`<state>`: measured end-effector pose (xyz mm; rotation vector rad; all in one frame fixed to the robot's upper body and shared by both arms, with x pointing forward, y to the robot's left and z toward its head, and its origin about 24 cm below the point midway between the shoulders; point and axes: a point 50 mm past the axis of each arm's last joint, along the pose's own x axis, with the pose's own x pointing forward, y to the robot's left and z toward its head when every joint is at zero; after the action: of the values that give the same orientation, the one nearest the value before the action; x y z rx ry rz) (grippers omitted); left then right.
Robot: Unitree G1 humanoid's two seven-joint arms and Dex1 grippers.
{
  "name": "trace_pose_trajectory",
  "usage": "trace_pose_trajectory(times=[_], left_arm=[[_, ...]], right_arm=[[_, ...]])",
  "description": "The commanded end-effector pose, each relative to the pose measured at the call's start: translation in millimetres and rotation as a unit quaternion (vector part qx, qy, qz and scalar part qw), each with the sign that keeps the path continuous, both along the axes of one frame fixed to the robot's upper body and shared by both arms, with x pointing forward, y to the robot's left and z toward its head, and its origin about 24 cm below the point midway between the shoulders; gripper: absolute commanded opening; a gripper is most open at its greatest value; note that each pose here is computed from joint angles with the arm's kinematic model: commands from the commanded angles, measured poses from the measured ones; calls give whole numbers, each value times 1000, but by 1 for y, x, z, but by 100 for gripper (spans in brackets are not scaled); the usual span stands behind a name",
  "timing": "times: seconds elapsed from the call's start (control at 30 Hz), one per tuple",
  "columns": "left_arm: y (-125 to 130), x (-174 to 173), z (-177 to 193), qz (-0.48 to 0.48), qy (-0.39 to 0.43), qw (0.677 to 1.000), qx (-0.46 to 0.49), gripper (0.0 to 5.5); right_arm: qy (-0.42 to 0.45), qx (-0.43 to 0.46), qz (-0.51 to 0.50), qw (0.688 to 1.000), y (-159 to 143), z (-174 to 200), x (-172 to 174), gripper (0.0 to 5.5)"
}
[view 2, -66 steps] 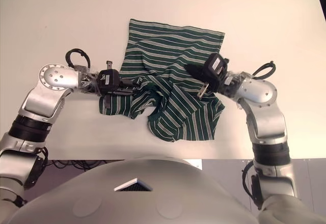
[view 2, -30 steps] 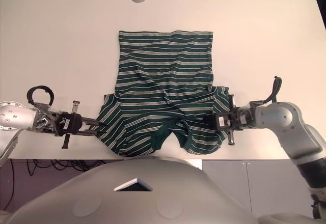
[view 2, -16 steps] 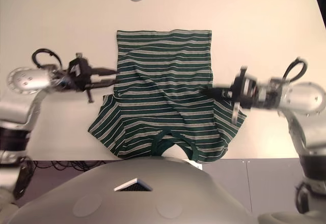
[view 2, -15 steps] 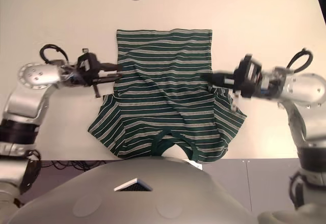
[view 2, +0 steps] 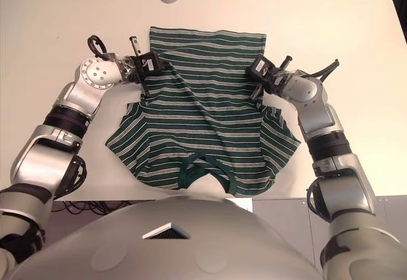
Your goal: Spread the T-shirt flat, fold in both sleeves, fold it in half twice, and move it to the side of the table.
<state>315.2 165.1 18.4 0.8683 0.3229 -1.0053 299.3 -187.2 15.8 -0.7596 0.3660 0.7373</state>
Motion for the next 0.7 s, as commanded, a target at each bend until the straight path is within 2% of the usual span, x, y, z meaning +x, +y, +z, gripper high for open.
trace_pose_trajectory(times=[0.03, 0.13, 0.2, 0.27, 0.37, 0.43, 0.5, 0.57, 0.7], left_arm=[[32, -24, -35, 32, 82, 994, 67, 2], [34, -21, -34, 39, 73, 994, 73, 2], [40, -19, -33, 50, 65, 993, 83, 2], [41, -21, -29, 40, 50, 996, 54, 2], [29, -20, -4, 28, -20, 997, -69, 2], [30, -13, 24, 39, -140, 984, -105, 2], [38, -20, 46, 44, -193, 971, -131, 23], [52, -33, 55, 72, -168, 970, -157, 58], [73, -72, 54, 116, -26, 973, -197, 118]], right_arm=[[-10, -66, -17, 998, 8, -29, 4, 0], [-63, -20, -35, 997, 25, -17, 22, 0], [-70, 2, -40, 997, 28, -15, 25, 0], [-79, 14, -31, 996, 30, -15, 22, 0], [-105, 60, -16, 992, 32, -6, 15, 0], [-135, 108, -35, 984, 32, 5, 11, 0], [-181, 155, -68, 969, 32, 18, 7, 0], [-211, 201, -96, 952, 34, 28, 5, 0], [-230, 255, -128, 930, 38, 34, -2, 0]])
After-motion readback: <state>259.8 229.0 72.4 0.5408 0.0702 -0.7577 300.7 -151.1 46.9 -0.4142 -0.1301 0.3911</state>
